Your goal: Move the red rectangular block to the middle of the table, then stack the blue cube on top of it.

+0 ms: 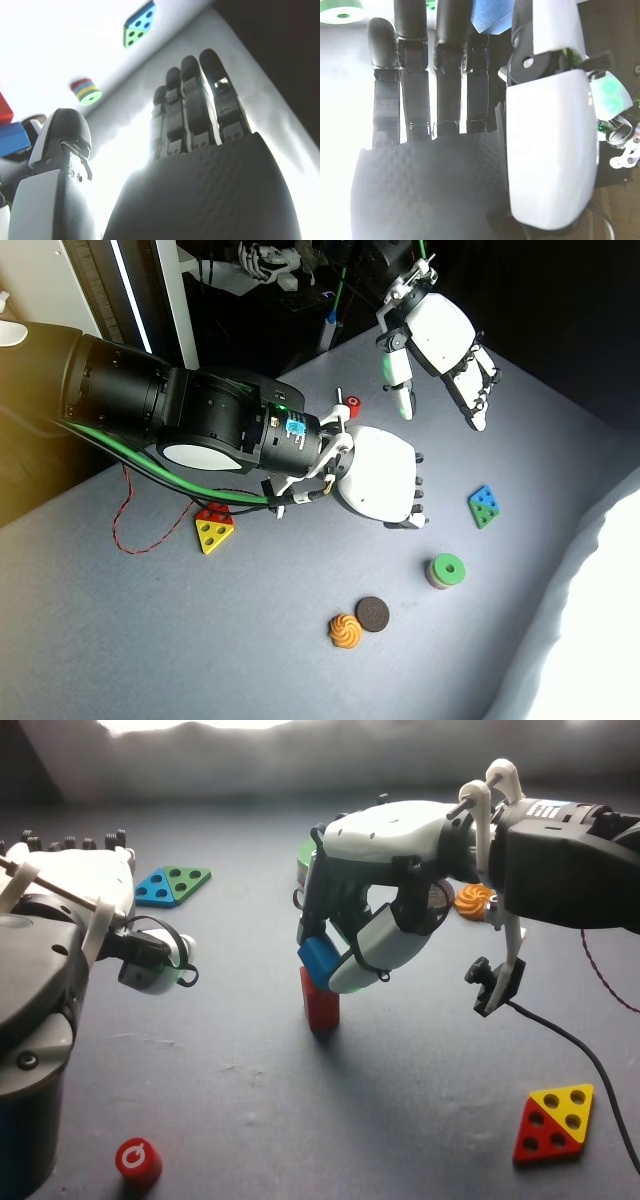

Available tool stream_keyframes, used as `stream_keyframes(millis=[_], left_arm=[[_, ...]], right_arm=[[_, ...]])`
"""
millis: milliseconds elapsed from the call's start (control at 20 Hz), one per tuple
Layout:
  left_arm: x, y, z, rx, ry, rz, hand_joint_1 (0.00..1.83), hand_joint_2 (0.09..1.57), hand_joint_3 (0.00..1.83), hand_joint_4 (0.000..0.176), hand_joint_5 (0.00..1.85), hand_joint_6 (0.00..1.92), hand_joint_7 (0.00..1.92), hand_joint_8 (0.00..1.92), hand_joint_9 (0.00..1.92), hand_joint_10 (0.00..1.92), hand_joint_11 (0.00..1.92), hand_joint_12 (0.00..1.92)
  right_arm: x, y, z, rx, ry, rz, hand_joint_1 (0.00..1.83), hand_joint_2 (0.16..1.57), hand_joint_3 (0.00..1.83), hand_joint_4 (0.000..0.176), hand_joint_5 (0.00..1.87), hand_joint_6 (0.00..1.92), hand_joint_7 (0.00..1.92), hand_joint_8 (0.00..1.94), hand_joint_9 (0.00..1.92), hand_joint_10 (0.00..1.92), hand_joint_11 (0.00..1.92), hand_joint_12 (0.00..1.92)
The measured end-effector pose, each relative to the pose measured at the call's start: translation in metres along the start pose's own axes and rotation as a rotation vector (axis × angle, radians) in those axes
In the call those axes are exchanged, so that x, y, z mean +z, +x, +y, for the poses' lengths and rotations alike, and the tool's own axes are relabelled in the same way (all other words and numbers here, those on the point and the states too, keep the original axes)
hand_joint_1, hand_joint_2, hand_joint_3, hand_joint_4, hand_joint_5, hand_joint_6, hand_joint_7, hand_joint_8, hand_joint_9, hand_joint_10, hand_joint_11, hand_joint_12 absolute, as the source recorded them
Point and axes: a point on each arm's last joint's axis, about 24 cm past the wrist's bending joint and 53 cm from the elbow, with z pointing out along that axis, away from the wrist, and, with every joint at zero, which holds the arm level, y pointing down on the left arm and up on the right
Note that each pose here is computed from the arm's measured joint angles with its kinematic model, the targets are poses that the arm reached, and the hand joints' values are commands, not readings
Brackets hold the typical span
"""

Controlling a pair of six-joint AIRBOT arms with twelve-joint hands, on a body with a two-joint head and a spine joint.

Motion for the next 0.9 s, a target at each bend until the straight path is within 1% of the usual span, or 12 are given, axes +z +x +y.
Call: stream_keyframes(millis=[150,250,300,400,450,500,550,600,700,800,850,900], left_arm=[[0.0000,-0.0008,-0.0009,-0.002,0.002,-0.001,0.43,1.28,0.00,0.000,0.14,0.02,0.26,0.01,0.25,0.02,0.00,0.81],[0.0000,-0.0008,-0.0009,-0.002,0.002,-0.001,0.40,1.30,0.00,0.000,0.12,0.00,0.25,0.00,0.25,0.01,0.00,0.83],[0.0000,-0.0006,-0.0008,-0.003,0.002,-0.001,0.38,1.29,0.00,0.000,0.13,0.01,0.27,0.01,0.27,0.02,0.00,0.87],[0.0000,-0.0009,-0.0008,-0.002,0.001,-0.002,0.38,1.29,0.00,0.000,0.12,0.00,0.26,0.00,0.26,0.01,0.00,0.80],[0.0000,-0.0008,-0.0007,-0.003,0.001,-0.001,0.33,1.29,0.00,0.000,0.12,0.00,0.27,0.00,0.27,0.01,0.00,0.80],[0.0000,-0.0008,-0.0008,-0.002,0.001,-0.001,0.37,1.30,0.00,0.000,0.12,0.00,0.25,0.00,0.24,0.00,0.00,0.78],[0.0000,-0.0008,-0.0008,-0.003,0.001,-0.001,0.37,1.30,0.00,0.000,0.12,0.00,0.25,0.00,0.24,0.00,0.00,0.78],[0.0000,-0.0008,-0.0008,-0.002,0.001,-0.001,0.42,1.29,0.00,0.000,0.12,0.00,0.25,0.00,0.24,0.00,0.00,0.80],[0.0000,-0.0009,-0.0006,-0.002,0.001,-0.002,0.39,1.28,0.00,0.000,0.12,0.00,0.26,0.00,0.26,0.01,0.00,0.80],[-0.0001,-0.0016,-0.0008,-0.007,-0.001,-0.002,0.38,1.28,0.00,0.000,0.13,0.01,0.26,0.00,0.26,0.01,0.00,0.80],[-0.0001,-0.0018,-0.0009,-0.007,-0.001,-0.003,0.38,1.28,0.00,0.000,0.13,0.01,0.26,0.00,0.26,0.01,0.00,0.80],[-0.0001,-0.0018,-0.0008,-0.006,-0.001,-0.003,0.44,1.28,0.00,0.000,0.09,0.00,0.22,0.00,0.21,0.00,0.00,0.75]], right_arm=[[0.0003,0.0004,0.0004,0.000,-0.001,0.001,1.29,1.01,0.04,0.000,1.47,0.00,1.05,1.07,1.01,0.81,0.49,1.45],[0.0007,0.0012,0.0009,0.001,-0.002,0.002,1.30,1.00,0.06,0.000,1.42,0.00,1.11,1.06,1.08,0.73,0.34,1.48],[0.0008,0.0015,0.0010,0.001,-0.002,0.003,1.30,1.00,0.06,0.000,1.41,0.00,1.12,1.05,1.09,0.71,0.34,1.49],[0.0008,0.0016,0.0009,0.001,-0.001,0.004,1.29,1.00,0.04,0.000,1.45,0.00,1.12,0.97,1.06,0.50,0.38,1.43],[0.0008,0.0022,0.0005,0.001,0.000,0.006,1.28,1.00,0.03,0.000,1.48,0.00,1.10,0.95,1.08,0.41,0.41,1.40],[0.0008,0.0031,0.0000,0.001,0.003,0.010,1.28,1.00,0.02,0.000,1.49,0.00,1.12,0.91,1.15,0.33,0.42,1.40],[0.0008,0.0033,-0.0002,0.001,0.003,0.011,1.28,1.00,0.02,0.000,1.49,0.00,1.12,0.91,1.15,0.33,0.42,1.40],[0.0008,0.0039,-0.0005,0.001,0.005,0.013,1.37,1.02,0.01,0.000,1.49,0.00,1.18,0.85,0.93,0.84,0.43,1.41],[0.0012,0.0053,-0.0003,0.007,0.005,0.017,1.29,1.01,0.01,0.000,1.50,0.00,1.11,0.90,1.07,0.52,0.43,1.41],[0.0018,0.0066,0.0003,0.007,0.005,0.020,1.29,1.02,0.01,0.000,1.47,0.01,1.08,1.01,1.12,0.40,0.43,1.38],[0.0018,0.0067,0.0003,0.007,0.005,0.021,1.29,1.02,0.01,0.000,1.47,0.01,1.08,1.01,1.12,0.40,0.43,1.38],[0.0018,0.0067,0.0003,0.008,0.005,0.021,1.23,0.98,0.00,0.000,1.48,0.02,1.18,0.55,1.09,0.38,0.36,1.46]])
